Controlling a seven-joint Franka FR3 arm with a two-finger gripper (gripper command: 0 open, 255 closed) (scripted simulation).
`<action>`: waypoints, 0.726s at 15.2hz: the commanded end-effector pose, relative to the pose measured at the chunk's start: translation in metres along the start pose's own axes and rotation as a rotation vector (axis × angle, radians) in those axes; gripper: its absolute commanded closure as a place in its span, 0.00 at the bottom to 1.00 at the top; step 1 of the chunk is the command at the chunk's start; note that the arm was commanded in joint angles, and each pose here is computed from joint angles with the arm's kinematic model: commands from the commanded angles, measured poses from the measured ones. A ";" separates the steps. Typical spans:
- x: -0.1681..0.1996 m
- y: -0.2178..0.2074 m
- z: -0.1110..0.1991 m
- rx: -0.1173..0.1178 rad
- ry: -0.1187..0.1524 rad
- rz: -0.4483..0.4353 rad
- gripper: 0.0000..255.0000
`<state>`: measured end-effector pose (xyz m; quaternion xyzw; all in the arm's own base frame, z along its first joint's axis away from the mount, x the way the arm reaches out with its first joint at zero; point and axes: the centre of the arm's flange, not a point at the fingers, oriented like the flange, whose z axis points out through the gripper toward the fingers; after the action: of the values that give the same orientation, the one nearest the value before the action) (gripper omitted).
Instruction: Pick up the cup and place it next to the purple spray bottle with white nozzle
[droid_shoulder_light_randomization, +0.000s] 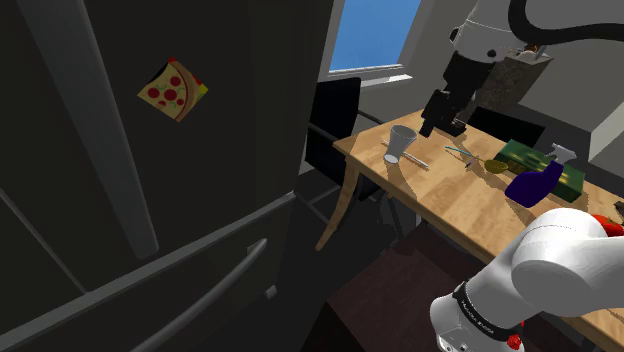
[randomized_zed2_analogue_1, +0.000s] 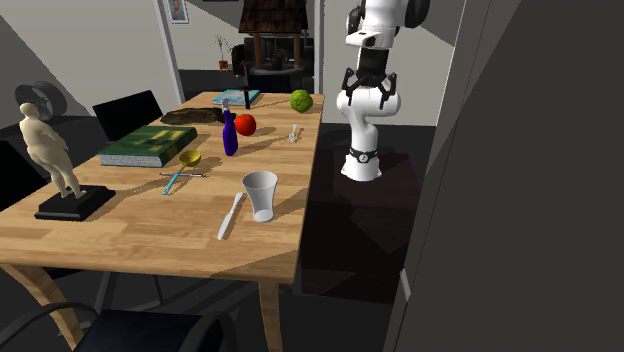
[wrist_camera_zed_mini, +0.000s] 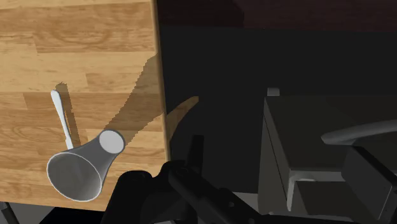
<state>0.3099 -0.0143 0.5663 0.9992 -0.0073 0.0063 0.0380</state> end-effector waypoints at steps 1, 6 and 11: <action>0.000 0.000 0.000 0.000 0.000 0.000 0.00; 0.040 0.031 0.038 -0.038 -0.001 0.028 0.00; 0.078 0.065 0.075 -0.076 -0.001 0.056 0.00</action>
<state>0.3810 -0.0759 0.5030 0.9969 -0.0329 0.0057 0.0716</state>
